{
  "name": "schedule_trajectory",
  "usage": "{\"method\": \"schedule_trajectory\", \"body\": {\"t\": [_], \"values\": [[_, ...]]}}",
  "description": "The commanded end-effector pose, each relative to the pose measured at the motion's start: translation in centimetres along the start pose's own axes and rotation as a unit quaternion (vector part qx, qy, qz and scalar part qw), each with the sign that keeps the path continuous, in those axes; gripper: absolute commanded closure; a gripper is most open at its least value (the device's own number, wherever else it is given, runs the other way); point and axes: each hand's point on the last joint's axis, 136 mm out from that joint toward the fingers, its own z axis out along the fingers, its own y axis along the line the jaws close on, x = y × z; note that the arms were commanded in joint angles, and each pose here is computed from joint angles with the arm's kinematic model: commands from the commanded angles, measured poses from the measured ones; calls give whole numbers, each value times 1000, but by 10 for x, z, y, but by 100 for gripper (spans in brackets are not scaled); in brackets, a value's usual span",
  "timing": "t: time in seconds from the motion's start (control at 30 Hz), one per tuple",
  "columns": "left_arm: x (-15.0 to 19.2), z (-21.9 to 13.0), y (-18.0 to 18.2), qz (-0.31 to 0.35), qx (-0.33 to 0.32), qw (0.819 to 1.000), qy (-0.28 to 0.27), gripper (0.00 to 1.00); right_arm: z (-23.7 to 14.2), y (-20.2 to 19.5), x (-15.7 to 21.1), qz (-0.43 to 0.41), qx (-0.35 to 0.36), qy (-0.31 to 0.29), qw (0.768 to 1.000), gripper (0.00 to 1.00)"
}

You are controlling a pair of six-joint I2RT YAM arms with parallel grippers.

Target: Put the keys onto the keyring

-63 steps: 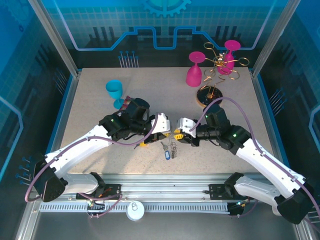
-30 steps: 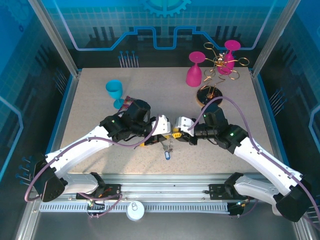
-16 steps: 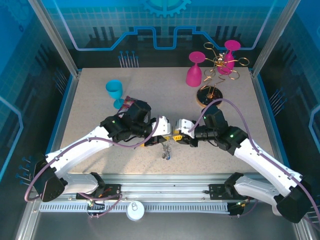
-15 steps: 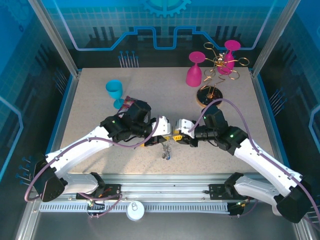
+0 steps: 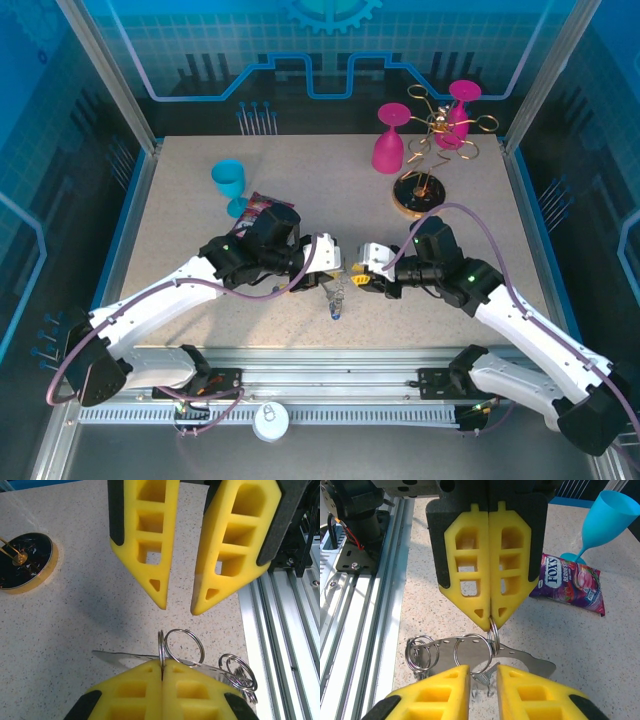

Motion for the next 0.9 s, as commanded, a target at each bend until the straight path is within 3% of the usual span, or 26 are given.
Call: {"method": "schedule_trajectory", "body": {"t": [0.0,0.87], "values": [[-10,-3,-2,24,-2,999,-23,100,4,-3,-3,0,-3,-7,1000,78],[-11,-3,-10,26,16,999,-30,100,20,-5,-14,4,-21,-29,999,81]]}}
